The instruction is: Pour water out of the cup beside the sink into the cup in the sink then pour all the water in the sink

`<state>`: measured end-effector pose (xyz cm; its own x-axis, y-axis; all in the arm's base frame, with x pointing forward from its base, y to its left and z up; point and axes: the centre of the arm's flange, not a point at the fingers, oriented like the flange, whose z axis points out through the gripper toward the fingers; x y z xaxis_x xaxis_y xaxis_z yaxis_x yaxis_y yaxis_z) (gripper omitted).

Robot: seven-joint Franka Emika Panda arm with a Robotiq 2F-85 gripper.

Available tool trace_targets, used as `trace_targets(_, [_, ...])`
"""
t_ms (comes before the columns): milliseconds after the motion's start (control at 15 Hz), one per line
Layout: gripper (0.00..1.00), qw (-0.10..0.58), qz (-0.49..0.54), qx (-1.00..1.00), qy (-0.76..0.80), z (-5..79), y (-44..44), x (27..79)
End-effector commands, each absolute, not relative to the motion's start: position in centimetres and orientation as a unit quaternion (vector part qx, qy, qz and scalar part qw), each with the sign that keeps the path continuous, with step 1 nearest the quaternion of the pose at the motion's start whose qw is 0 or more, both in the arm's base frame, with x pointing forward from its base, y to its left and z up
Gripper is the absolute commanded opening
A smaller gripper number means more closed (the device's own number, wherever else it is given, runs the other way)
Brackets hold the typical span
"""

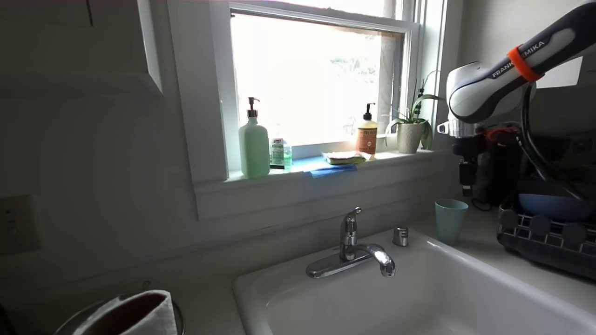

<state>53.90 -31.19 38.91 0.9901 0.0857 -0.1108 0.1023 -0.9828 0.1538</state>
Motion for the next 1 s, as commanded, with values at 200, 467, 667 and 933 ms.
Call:
trace_targets(200, [1.00, 0.078, -0.064, 0.992, 0.069, 36.7, -36.1, 56.8])
trace_targets(467, [1.00, 0.063, -0.046, 0.993, 0.092, 36.1, -37.8, 57.6])
trace_targets(667, [1.00, 0.067, -0.049, 0.992, 0.092, 35.1, -39.3, 58.4])
trace_targets(933, [0.57, 0.044, -0.044, 0.992, 0.109, 33.2, -39.7, 59.1])
